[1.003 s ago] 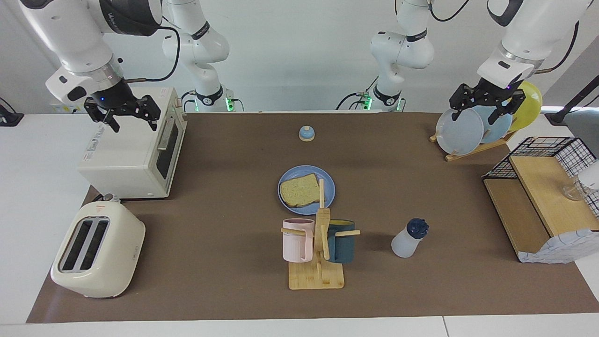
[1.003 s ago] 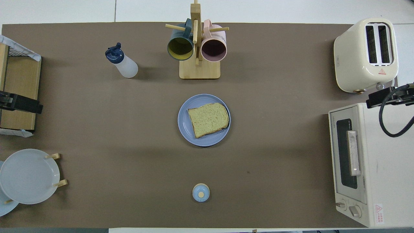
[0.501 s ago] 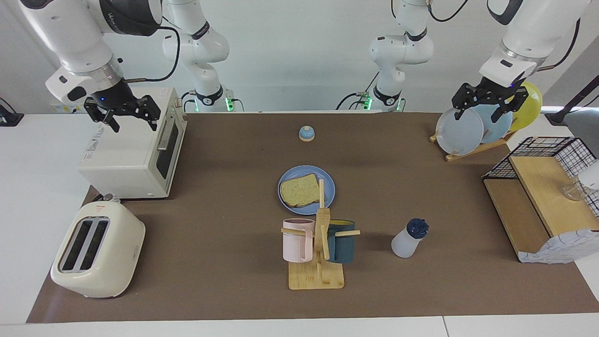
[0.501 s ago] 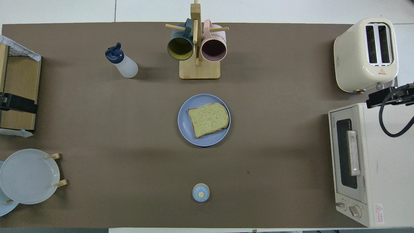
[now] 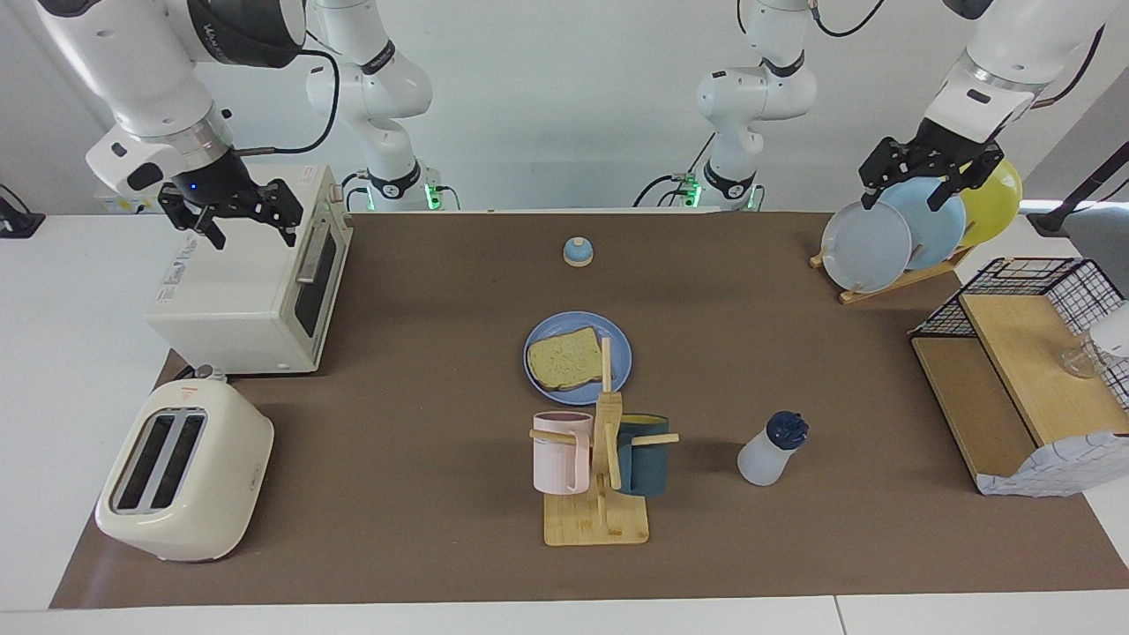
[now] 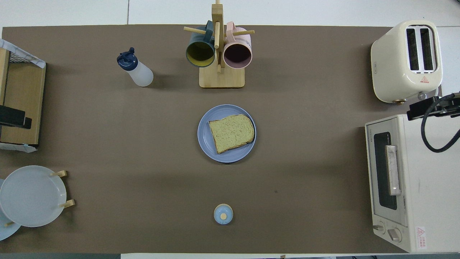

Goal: Put bread on plate and add seasoning

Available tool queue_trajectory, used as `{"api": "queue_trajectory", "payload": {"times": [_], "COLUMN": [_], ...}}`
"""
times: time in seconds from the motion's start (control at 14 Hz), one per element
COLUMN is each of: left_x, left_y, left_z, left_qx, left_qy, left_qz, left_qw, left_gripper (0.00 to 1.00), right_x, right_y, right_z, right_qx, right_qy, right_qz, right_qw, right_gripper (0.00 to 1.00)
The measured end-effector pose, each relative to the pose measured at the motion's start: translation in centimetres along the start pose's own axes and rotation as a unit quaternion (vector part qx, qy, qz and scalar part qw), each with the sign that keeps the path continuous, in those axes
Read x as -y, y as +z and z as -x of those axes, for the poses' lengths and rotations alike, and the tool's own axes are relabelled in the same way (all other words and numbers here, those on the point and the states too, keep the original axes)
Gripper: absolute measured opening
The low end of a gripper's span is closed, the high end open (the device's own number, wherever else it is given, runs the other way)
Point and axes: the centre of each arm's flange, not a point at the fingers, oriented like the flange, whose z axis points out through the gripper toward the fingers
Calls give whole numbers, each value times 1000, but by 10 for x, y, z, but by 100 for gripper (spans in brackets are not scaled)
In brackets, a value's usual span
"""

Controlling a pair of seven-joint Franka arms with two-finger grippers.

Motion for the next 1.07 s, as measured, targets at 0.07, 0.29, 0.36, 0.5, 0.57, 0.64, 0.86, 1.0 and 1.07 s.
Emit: {"api": "queue_trajectory", "payload": {"times": [0.07, 0.29, 0.36, 0.5, 0.57, 0.64, 0.86, 1.0, 1.07], "left_x": [-1, -4, -5, -8, -8, -8, -3, 2, 3], "left_y": [8, 25, 27, 21, 16, 14, 14, 13, 13], "left_z": [-3, -19, -21, -21, -20, -20, -19, -19, -19], "left_qx": [1, -14, -10, -6, -8, -10, -9, -9, -9], "left_qy": [-1, 2, 3, 6, 6, 5, 0, -5, -6], "left_qz": [0, 0, 0, 0, 0, 0, 0, 0, 0], "left_qw": [1000, 1000, 1000, 1000, 1000, 1000, 1000, 1000, 1000], "left_gripper": [100, 100, 100, 100, 100, 100, 100, 100, 100], "right_x": [0, 0, 0, 0, 0, 0, 0, 0, 0], "right_y": [0, 0, 0, 0, 0, 0, 0, 0, 0], "right_z": [0, 0, 0, 0, 0, 0, 0, 0, 0], "right_qx": [0, 0, 0, 0, 0, 0, 0, 0, 0], "right_qy": [0, 0, 0, 0, 0, 0, 0, 0, 0], "right_qz": [0, 0, 0, 0, 0, 0, 0, 0, 0], "right_qw": [1000, 1000, 1000, 1000, 1000, 1000, 1000, 1000, 1000], "right_gripper": [100, 100, 100, 100, 100, 100, 100, 100, 100]}}
